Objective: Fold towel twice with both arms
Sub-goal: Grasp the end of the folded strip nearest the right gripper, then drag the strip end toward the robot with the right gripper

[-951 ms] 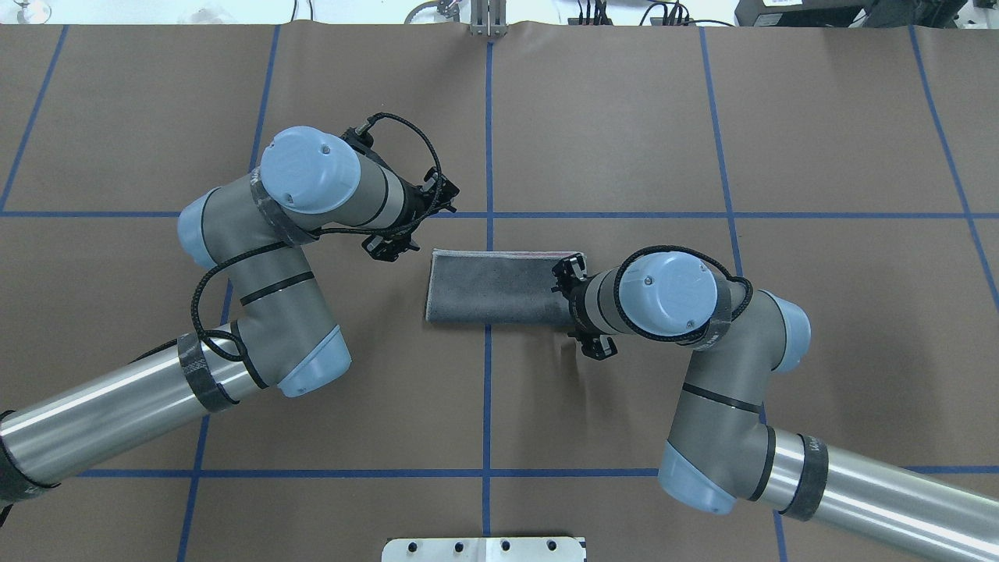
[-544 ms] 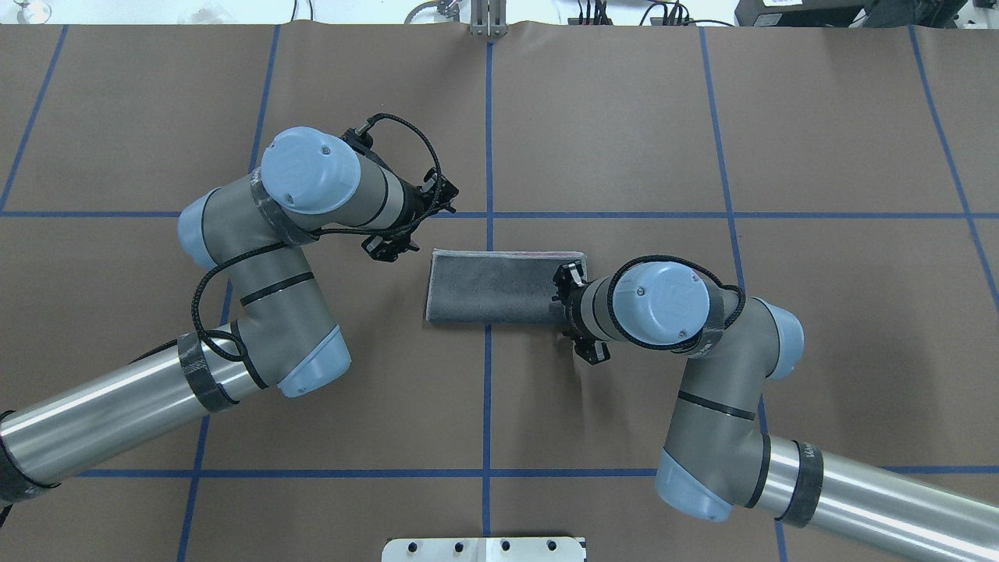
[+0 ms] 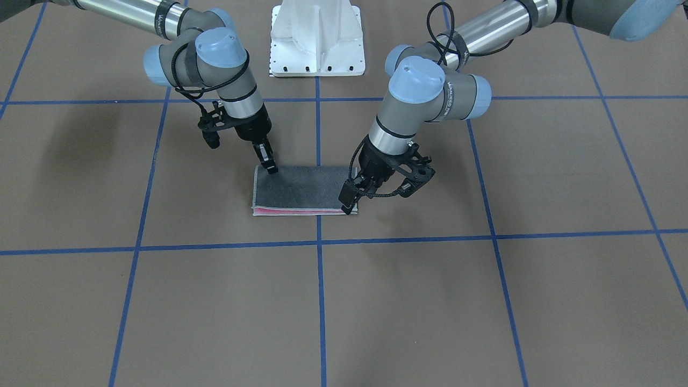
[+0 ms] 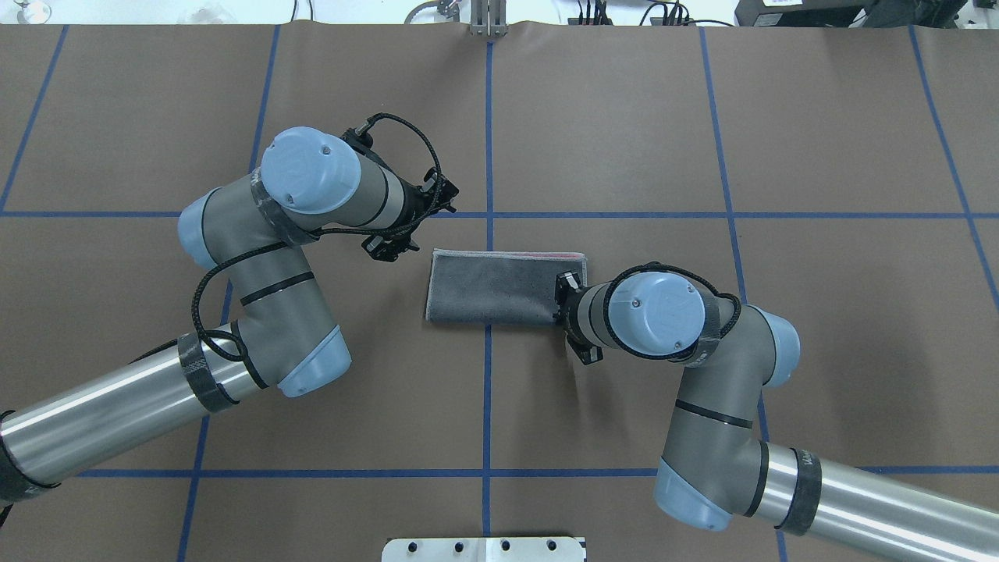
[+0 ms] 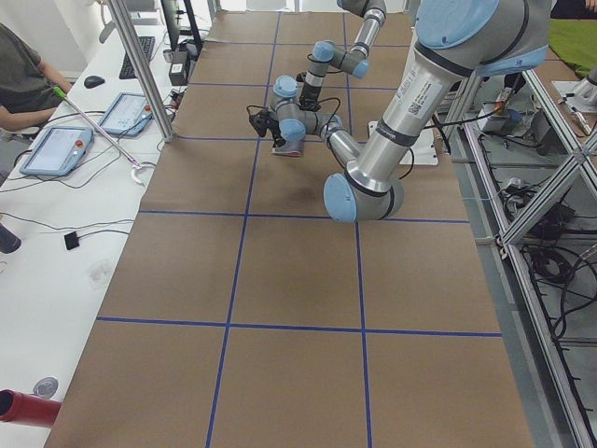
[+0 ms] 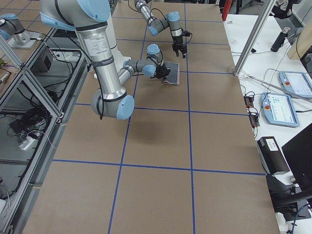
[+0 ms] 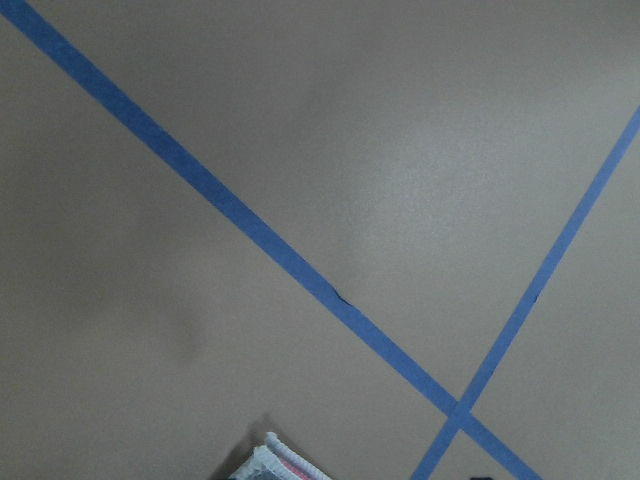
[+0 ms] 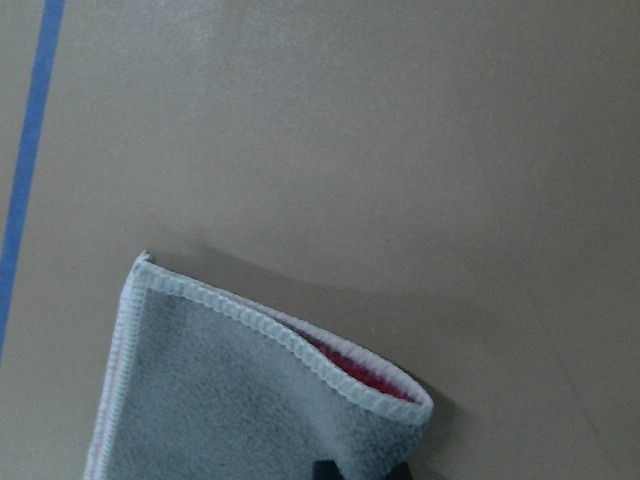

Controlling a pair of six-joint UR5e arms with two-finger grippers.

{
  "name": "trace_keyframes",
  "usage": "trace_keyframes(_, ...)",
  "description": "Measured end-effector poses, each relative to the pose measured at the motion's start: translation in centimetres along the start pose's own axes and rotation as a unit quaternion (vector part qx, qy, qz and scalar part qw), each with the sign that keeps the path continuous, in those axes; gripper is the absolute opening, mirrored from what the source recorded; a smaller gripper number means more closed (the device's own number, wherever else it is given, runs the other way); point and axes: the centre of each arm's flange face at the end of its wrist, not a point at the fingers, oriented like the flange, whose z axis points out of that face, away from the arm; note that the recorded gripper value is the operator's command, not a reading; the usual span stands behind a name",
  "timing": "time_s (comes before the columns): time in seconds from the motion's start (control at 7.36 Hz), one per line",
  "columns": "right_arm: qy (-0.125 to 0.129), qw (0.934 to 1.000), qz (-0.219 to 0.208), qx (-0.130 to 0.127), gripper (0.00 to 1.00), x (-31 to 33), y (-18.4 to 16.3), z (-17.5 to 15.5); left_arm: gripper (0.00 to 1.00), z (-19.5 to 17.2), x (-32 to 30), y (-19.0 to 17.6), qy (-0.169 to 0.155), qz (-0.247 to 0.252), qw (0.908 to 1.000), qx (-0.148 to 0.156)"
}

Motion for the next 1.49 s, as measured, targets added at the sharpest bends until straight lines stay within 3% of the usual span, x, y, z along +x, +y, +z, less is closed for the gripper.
trace_keyframes(0.54,0.001,0.9999,-0.003,-0.010,0.00,0.5,0.7,-1.8,0.82,-0.3,0.4,0.2,0.003,0.000,1.0000,-0.002)
trace_keyframes(0.95,0.036,0.9984,-0.028,-0.033,0.03,4.8,5.2,-5.2,0.82,-1.5,1.0,1.1,0.011,0.000,0.9999,-0.009)
trace_keyframes(1.09,0.046,0.9972,-0.038,-0.045,0.70,6.3,6.9,-5.8,0.83,-2.1,1.0,1.8,0.015,0.001,0.9997,-0.017)
trace_keyframes(1.22,0.054,0.9961,-0.045,-0.054,1.00,7.4,8.0,-6.1,0.84,-2.8,1.0,2.3,0.018,0.003,0.9995,-0.024)
trace_keyframes(1.49,0.067,0.9956,-0.051,-0.042,1.00,7.8,8.4,-6.7,0.84,-3.2,0.1,3.0,0.014,0.004,0.9994,-0.031)
